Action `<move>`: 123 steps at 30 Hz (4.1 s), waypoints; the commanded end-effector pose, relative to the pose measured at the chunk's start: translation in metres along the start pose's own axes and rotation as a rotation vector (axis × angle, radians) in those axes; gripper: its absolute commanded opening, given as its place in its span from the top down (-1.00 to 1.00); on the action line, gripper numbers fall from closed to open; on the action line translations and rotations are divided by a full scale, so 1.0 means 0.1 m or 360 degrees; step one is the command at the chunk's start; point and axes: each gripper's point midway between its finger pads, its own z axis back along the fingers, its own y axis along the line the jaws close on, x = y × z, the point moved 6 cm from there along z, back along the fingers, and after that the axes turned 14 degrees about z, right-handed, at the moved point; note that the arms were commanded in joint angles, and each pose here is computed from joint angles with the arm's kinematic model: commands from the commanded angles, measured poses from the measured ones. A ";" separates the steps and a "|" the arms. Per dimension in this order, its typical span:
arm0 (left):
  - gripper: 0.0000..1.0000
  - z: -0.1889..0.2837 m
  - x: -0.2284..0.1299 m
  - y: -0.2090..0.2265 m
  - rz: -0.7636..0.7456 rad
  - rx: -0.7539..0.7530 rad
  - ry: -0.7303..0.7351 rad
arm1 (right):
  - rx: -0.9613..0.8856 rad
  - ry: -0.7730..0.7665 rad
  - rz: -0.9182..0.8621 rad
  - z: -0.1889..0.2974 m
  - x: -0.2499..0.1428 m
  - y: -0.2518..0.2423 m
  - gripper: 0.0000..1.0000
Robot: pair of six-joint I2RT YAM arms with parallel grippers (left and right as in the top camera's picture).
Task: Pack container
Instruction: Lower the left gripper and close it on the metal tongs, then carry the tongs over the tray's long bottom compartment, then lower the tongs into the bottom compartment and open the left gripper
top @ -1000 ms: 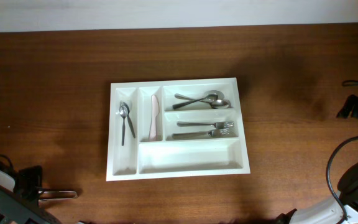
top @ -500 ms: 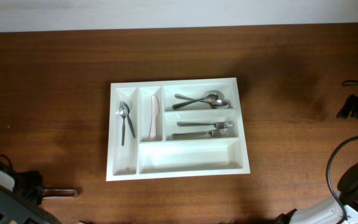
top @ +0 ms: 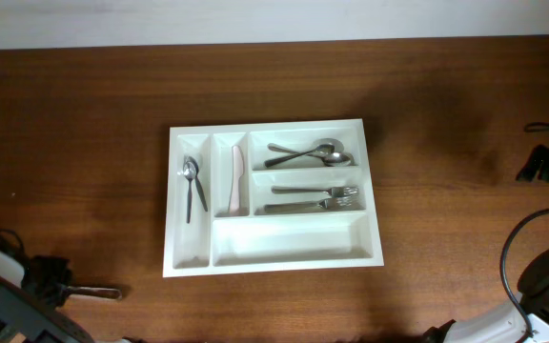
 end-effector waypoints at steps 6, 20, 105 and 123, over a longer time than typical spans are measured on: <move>0.92 0.74 -0.10 -0.68 -0.0416 -0.0368 -0.0255 | -0.0001 0.0007 -0.0018 -0.02 -0.01 -0.01 -0.98; 0.95 2.07 -1.45 -1.48 -0.1360 -0.1129 -0.0414 | -0.0001 0.0007 -0.0018 -0.02 -0.01 -0.01 -0.98; -0.11 1.35 -4.60 -0.39 -0.4266 -0.1042 -0.0417 | -0.0001 0.0007 -0.0018 -0.02 -0.01 -0.01 -0.97; -0.98 3.76 -4.21 -0.70 -0.3231 -0.1780 -0.1296 | -0.0001 0.0007 -0.0018 -0.02 -0.01 -0.01 -0.98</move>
